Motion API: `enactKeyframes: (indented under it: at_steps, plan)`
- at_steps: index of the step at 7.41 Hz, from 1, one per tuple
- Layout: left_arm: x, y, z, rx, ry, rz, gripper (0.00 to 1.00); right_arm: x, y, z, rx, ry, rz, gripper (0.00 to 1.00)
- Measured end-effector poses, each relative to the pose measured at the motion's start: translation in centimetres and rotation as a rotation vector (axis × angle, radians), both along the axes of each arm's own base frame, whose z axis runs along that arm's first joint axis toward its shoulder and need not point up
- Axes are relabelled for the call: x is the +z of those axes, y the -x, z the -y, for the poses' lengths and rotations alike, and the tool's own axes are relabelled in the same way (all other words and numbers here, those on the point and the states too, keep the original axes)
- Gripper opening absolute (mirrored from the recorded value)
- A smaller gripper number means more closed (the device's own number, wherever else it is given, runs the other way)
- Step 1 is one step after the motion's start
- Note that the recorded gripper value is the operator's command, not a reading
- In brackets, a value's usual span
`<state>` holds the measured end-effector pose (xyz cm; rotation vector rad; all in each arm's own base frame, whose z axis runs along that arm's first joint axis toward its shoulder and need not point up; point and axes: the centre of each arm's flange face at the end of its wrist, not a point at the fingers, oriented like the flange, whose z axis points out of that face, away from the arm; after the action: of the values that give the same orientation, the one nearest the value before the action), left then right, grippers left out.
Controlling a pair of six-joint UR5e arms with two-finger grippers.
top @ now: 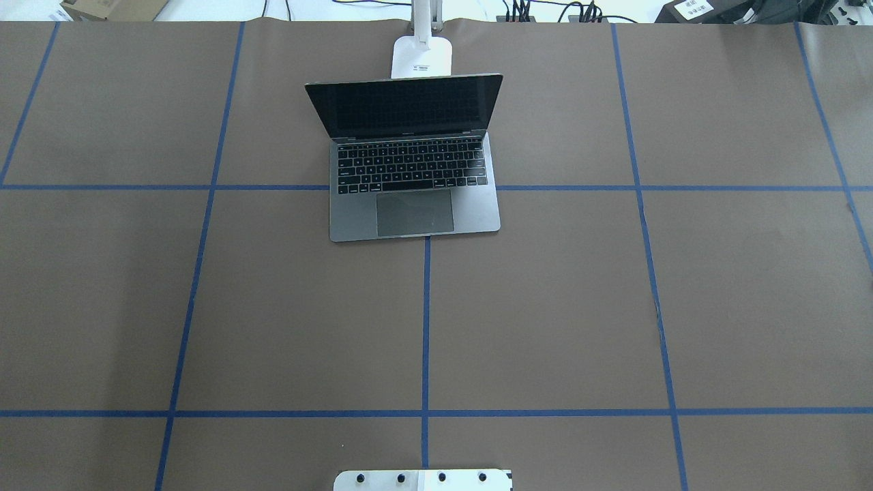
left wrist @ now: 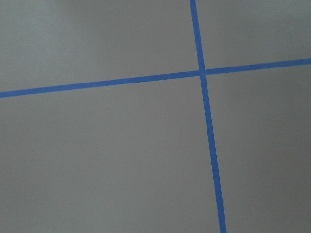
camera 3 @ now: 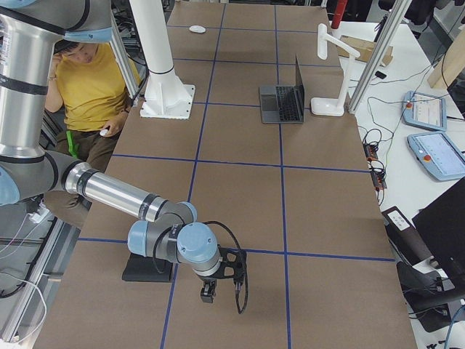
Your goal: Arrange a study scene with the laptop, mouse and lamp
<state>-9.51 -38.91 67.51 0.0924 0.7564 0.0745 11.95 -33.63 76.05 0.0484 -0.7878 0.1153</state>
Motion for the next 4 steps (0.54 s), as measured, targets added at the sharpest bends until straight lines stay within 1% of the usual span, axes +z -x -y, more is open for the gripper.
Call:
enactKeyframes:
  at_steps: [1, 2, 3, 4]
  plan:
    - [0.4, 0.1, -0.4, 0.039, 0.035, -0.004, 1.00, 0.1, 0.1, -0.1, -0.010, -0.012, 0.019, 1.00]
    - [0.5, 0.2, -0.6, 0.056, 0.054, -0.008, 1.00, -0.1, -0.2, 0.0, -0.017, -0.031, 0.019, 1.00]
    - [0.7, 0.3, -0.8, 0.061, 0.065, -0.010, 1.00, -0.2, -0.8, -0.3, 0.004, -0.042, 0.050, 1.00]
    - [0.9, 0.3, -1.0, 0.063, 0.071, -0.012, 1.00, 0.4, -1.5, -1.9, 0.048, -0.032, 0.119, 1.00]
